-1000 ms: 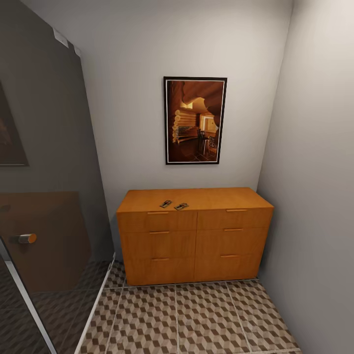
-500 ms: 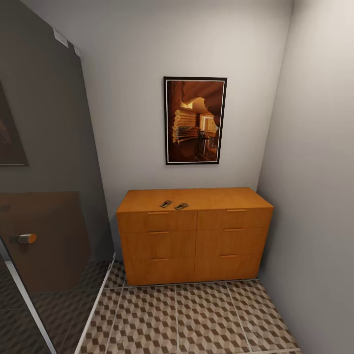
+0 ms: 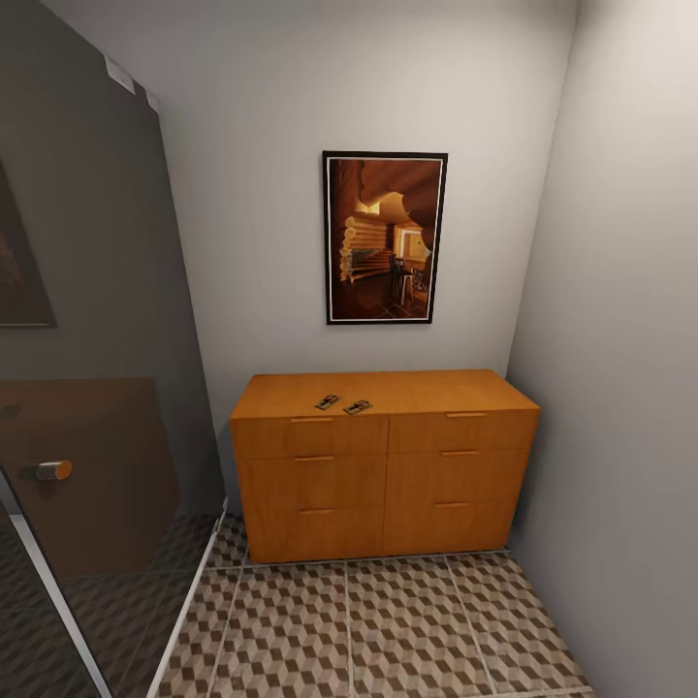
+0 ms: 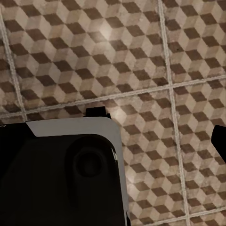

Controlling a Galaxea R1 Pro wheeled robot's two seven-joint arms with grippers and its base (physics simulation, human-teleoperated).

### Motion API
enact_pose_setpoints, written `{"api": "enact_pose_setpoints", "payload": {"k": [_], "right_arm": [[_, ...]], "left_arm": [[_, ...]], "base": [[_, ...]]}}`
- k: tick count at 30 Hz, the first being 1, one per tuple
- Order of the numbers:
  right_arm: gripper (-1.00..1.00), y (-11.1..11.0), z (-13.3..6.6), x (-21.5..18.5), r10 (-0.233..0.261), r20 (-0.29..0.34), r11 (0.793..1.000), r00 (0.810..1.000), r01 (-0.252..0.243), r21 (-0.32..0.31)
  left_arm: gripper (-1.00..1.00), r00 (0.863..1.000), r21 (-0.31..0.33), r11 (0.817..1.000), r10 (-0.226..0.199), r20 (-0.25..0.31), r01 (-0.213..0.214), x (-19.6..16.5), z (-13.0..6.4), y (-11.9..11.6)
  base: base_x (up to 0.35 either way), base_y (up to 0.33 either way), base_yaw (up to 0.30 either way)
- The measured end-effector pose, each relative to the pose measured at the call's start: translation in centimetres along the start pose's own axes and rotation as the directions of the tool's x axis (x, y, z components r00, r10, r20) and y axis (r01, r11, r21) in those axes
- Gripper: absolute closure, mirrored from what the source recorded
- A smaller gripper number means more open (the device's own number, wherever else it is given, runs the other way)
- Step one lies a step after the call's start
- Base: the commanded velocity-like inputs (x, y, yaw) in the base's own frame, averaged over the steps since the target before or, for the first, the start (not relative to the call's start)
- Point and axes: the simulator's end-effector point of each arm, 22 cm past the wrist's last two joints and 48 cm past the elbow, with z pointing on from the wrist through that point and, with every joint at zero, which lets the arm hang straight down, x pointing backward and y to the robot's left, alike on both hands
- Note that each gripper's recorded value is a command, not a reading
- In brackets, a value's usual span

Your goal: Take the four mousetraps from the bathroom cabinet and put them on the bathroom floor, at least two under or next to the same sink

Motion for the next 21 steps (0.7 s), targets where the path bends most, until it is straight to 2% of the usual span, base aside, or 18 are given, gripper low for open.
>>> {"api": "enact_pose_setpoints", "payload": {"k": [21], "right_arm": [[-1.0,-0.02,0.0,0.0,0.0,0.0,1.0,1.0,0.0,0.001]], "left_arm": [[-1.0,1.0,0.0,1.0,0.0,-0.001,0.0,0.02,0.01,0.07]], "base": [[0.0,0.0,0.0]]}}
